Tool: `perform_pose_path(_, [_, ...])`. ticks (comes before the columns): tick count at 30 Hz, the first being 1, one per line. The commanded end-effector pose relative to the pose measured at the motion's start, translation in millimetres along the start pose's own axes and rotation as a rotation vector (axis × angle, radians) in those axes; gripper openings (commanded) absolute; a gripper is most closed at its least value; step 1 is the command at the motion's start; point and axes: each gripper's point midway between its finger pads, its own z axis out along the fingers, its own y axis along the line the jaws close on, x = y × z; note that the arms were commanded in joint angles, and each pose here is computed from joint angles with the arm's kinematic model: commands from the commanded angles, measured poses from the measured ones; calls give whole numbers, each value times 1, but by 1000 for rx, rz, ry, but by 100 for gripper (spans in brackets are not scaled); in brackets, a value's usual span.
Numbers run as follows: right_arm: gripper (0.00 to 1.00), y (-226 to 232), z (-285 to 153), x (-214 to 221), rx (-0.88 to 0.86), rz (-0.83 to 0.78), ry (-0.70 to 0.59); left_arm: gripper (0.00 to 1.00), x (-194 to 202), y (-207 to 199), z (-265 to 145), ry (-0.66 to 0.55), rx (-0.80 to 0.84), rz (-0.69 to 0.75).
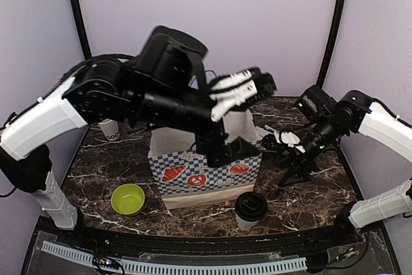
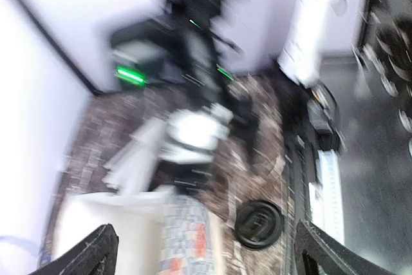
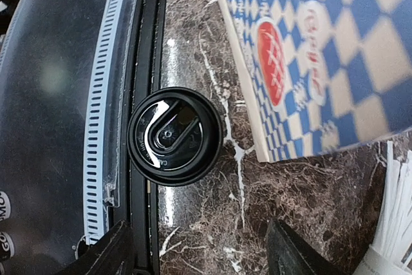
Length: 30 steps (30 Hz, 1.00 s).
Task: Pack the takeout coffee
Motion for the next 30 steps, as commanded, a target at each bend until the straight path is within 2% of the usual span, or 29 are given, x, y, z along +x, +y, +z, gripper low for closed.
perform_pose_path(1, [72,11,16,-9,-28,-123,70,99,-13,89,-69,-150,-312,-162])
perform_pose_path(5, [77,20,36,-15,-46,-198,124,99,8,144,-97,-149,-525,-312])
perform_pose_path(8, [79,24,44,-20,-48,-244,149,99,22,163,-108,-136,-621,-365])
perform_pose_path(20, [83,38,75,-20,-54,-366,255,99,45,185,-138,-166,-719,-444])
perform_pose_path(30, [83,24,98,-15,18,-390,325,99,57,183,-145,-170,-727,-477])
